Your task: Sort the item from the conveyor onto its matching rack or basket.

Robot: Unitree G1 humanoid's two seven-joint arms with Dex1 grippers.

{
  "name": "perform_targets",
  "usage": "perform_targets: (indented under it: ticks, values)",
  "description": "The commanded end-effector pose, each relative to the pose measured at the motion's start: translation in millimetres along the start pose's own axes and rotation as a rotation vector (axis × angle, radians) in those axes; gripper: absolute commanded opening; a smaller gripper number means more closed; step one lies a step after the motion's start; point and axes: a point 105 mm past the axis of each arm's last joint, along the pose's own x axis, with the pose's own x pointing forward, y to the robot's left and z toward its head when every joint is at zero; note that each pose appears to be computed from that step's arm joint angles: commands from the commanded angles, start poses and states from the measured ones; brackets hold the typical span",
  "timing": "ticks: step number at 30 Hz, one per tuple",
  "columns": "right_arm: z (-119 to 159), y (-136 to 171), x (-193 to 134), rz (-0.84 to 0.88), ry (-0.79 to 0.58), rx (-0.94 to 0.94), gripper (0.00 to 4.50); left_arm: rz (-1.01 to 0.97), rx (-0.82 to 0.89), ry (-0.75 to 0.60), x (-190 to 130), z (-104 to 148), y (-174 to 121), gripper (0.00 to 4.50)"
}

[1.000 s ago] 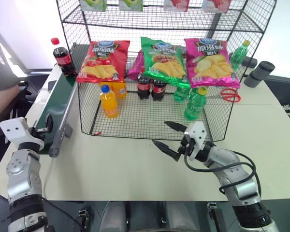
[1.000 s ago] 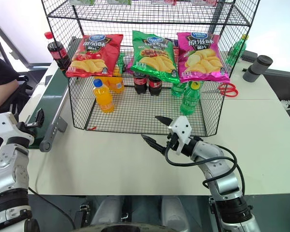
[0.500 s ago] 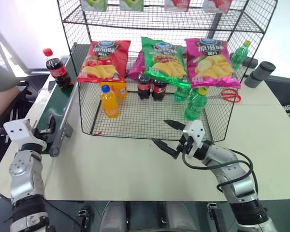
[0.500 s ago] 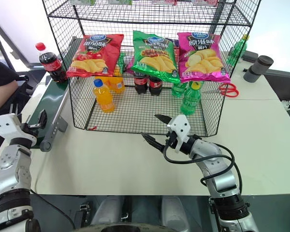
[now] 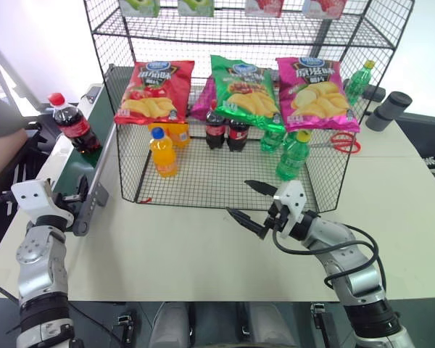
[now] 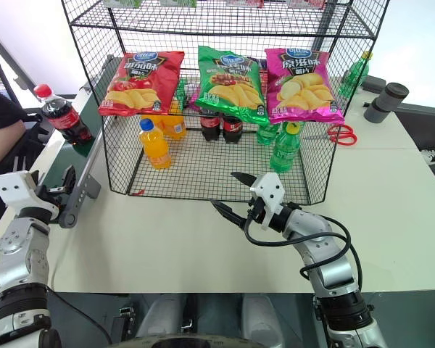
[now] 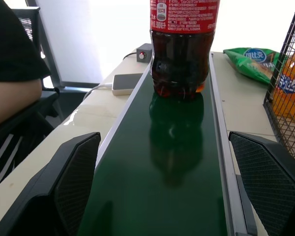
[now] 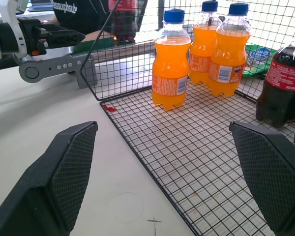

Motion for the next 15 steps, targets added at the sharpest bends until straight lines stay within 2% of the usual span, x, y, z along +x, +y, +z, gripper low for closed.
perform_targets:
  ticks: [1,15]
  values:
    - [12.9,4.4,3.0,0.018,-0.048,-0.028,4.46,0.005,0.006,-0.050,-0.1,11.8,2.4,4.50]
    - [13.4,8.9,3.9,0.036,-0.050,-0.020,4.46,-0.003,0.009,-0.077,-2.7,17.6,1.7,4.50]
